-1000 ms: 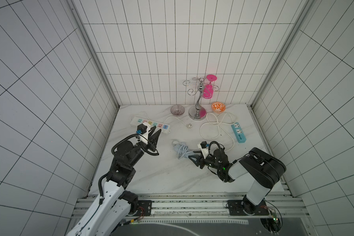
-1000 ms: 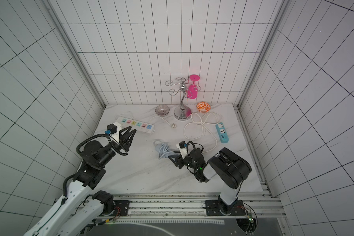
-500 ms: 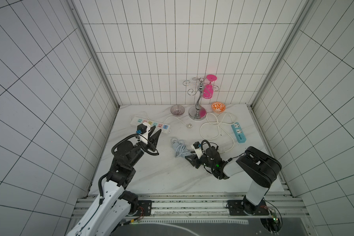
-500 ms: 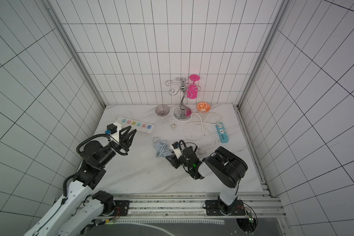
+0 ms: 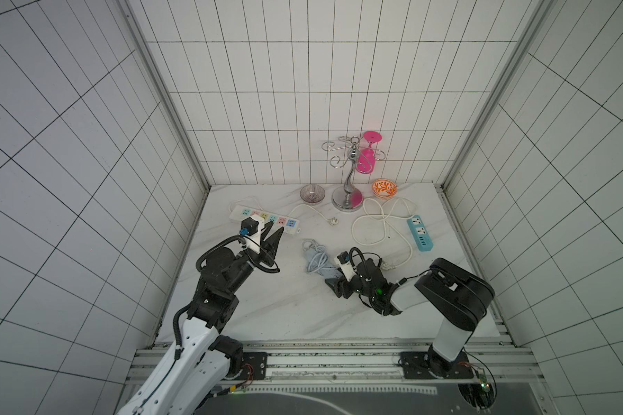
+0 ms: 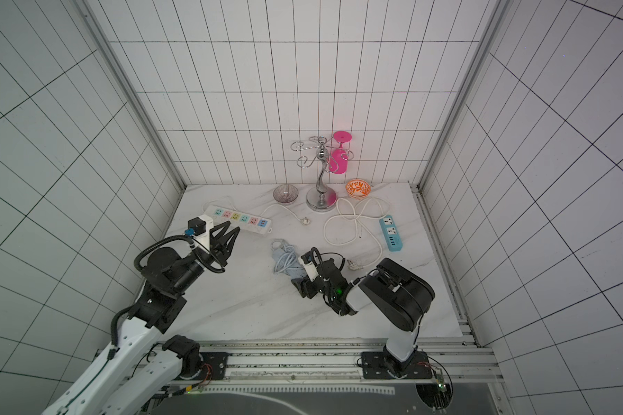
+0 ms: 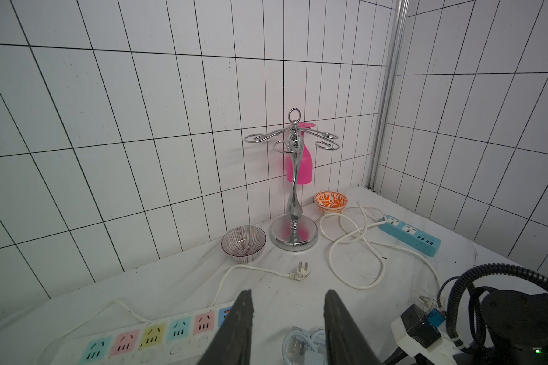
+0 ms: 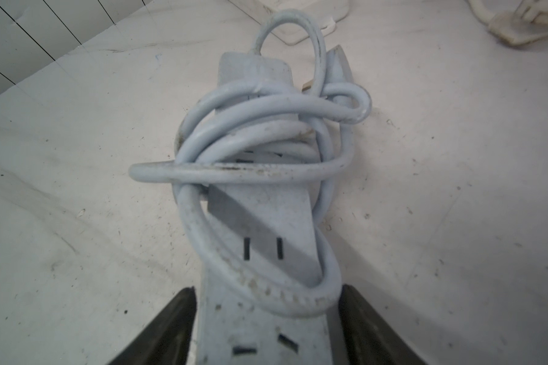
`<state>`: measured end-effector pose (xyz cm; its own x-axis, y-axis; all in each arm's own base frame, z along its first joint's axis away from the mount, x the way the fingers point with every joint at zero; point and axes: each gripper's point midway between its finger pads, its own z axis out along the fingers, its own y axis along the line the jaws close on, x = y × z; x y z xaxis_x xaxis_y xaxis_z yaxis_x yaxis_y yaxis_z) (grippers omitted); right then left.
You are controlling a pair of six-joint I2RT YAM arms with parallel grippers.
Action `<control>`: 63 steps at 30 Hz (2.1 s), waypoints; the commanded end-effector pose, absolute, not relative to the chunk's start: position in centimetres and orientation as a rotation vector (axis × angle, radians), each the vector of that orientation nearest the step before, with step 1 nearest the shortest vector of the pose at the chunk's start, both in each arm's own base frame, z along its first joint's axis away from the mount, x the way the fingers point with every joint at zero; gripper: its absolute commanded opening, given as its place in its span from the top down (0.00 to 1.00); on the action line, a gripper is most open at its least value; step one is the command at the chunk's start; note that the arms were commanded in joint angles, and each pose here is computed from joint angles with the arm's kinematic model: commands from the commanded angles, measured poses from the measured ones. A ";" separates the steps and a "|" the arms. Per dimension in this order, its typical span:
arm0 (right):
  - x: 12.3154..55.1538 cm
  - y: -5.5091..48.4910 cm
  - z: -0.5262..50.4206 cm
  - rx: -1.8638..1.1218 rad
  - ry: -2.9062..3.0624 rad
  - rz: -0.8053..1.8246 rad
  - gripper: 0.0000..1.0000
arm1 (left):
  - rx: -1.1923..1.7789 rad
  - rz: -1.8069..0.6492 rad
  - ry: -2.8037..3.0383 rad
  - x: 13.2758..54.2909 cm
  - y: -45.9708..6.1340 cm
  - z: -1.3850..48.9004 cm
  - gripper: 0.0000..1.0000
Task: Wrap the cord around the power strip
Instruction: Place the power strip at the center of the board, then reset both arms
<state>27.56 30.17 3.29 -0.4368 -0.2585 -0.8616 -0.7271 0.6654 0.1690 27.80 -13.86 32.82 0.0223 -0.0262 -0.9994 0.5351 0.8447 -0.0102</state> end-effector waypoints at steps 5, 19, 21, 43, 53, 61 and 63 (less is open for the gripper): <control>27.1 30.3 4.3 -0.811 1.999 0.583 0.17 | 0.417 -0.430 1.497 27.8 -13.5 32.6 0.62; 25.6 25.1 19.9 -0.696 1.819 0.386 0.14 | 0.263 -0.396 1.541 29.4 -11.0 33.9 0.54; 26.1 23.0 22.4 -0.622 1.789 0.357 0.13 | 0.165 -0.385 1.582 30.2 -9.6 33.0 0.49; 33.2 -0.8 21.3 0.116 1.611 -0.125 0.00 | -0.319 0.004 1.826 34.1 0.0 21.8 0.02; 33.1 -1.4 17.2 0.082 1.507 -0.208 0.00 | -0.368 0.086 1.897 35.6 1.2 19.1 0.03; 32.4 -1.5 16.1 0.071 1.454 -0.194 0.01 | -0.409 0.226 1.835 35.3 3.3 18.5 0.03; 32.3 -1.6 16.3 0.076 1.440 -0.192 0.01 | -0.385 0.226 1.795 35.2 3.3 18.7 0.03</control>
